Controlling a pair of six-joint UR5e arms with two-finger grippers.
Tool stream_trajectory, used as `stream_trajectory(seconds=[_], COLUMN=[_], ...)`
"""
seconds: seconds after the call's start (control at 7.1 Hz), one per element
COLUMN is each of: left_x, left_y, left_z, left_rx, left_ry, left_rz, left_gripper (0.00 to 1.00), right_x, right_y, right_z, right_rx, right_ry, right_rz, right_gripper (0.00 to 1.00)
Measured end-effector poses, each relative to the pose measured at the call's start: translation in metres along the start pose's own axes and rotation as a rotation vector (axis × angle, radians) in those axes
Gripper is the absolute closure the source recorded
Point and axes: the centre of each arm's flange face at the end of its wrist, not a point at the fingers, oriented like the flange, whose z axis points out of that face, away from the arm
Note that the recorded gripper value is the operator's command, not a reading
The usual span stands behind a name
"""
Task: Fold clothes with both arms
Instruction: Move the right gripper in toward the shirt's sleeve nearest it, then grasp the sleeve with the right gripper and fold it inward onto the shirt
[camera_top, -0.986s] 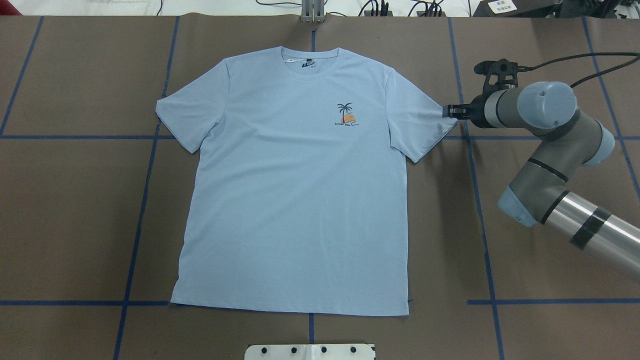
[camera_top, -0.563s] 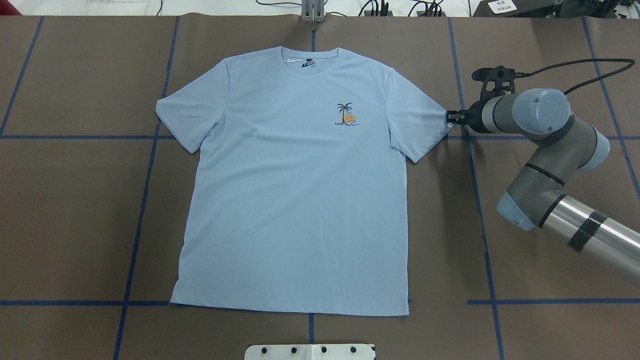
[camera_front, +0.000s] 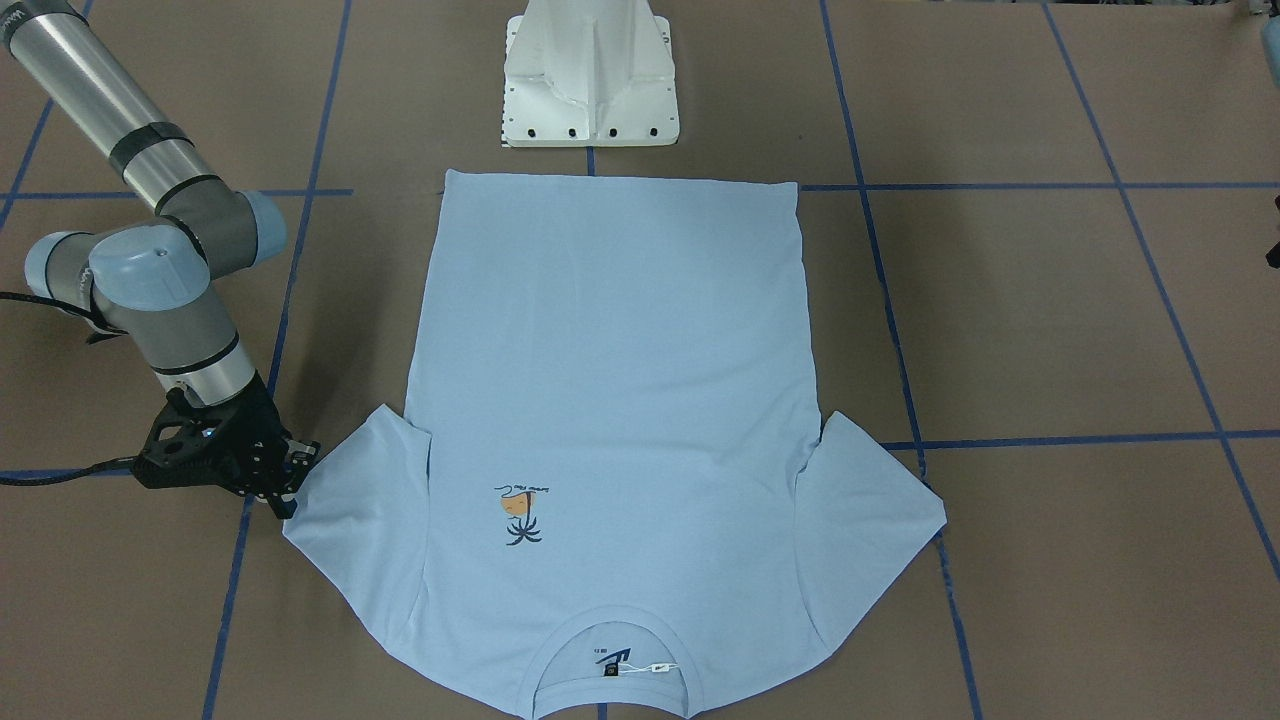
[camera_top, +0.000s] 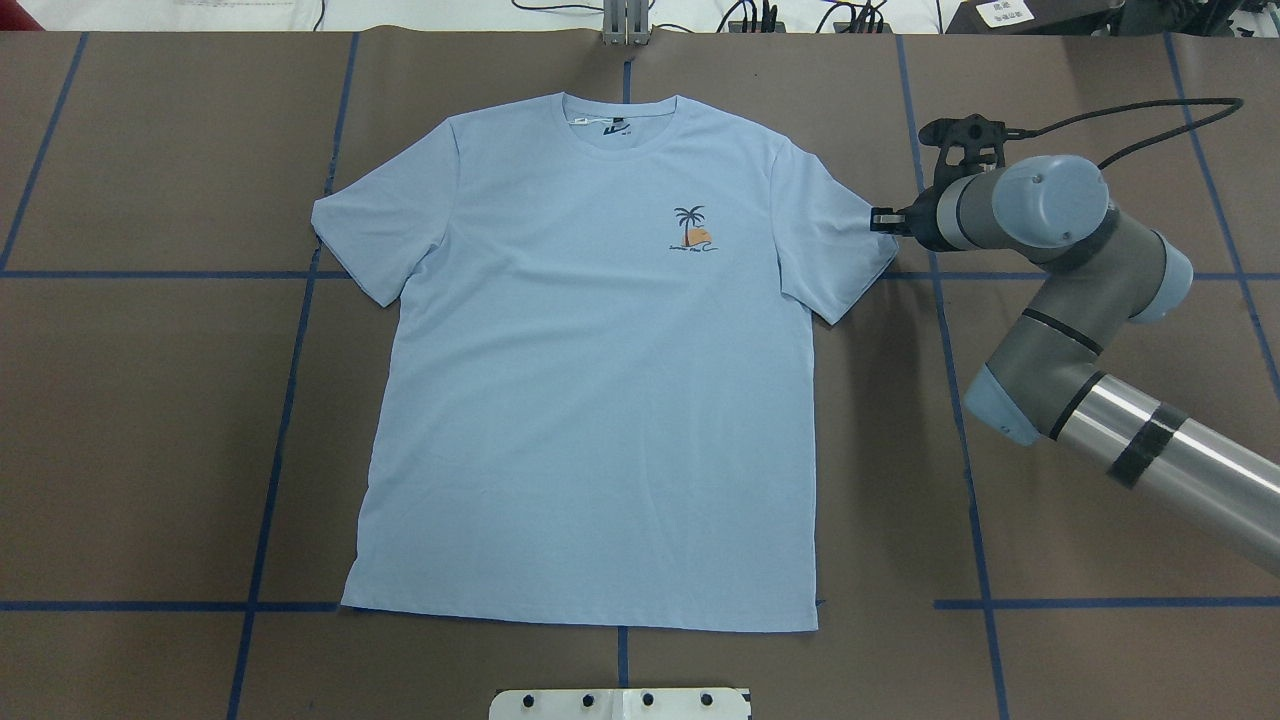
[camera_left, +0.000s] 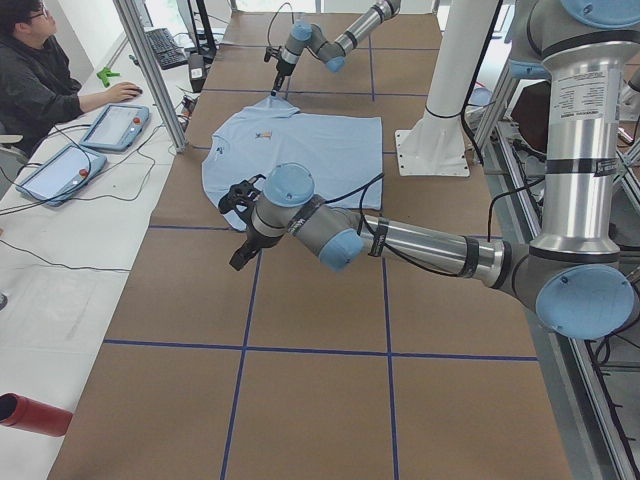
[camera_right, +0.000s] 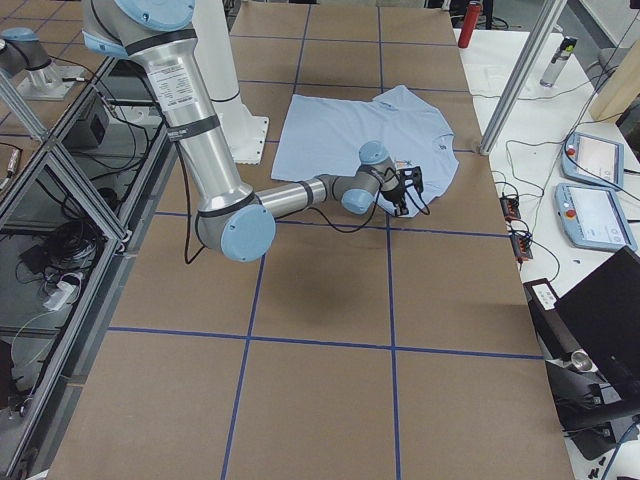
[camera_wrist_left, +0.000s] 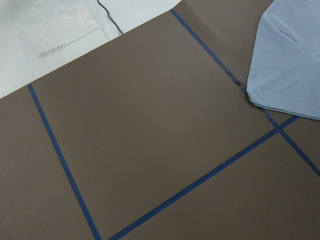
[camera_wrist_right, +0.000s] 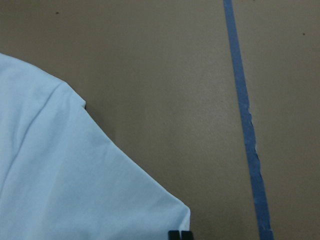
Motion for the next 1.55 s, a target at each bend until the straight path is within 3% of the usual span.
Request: stream_trajectory(seconds=[0.42, 0.7, 0.99, 1.55], left_x=[0.0, 0.0, 0.001, 0.001], left_y=[0.0, 0.0, -0.001, -0.001], left_z=[-0.001, -0.001, -0.001, -0.002], left_rx=[0.001, 0.001, 0.003, 0.003], left_ry=[-0.001, -0.002, -0.002, -0.002], left_rz=[0.0, 0.0, 0.0, 0.001], left_gripper=[0.0, 0.0, 0.0, 0.0], right_x=[-0.083, -0.147, -0.184, -0.241], right_y=[-0.037, -0.032, -0.015, -0.025], right_z=[-0.021, -0.04, -0.038, -0.019], right_rx=[0.008, 0.044, 0.071, 0.1], right_ry=[0.103, 0.177, 0.208, 0.234], right_rz=[0.063, 0.119, 0.15, 0.228], right_gripper=[1.0, 1.0, 1.0, 1.0])
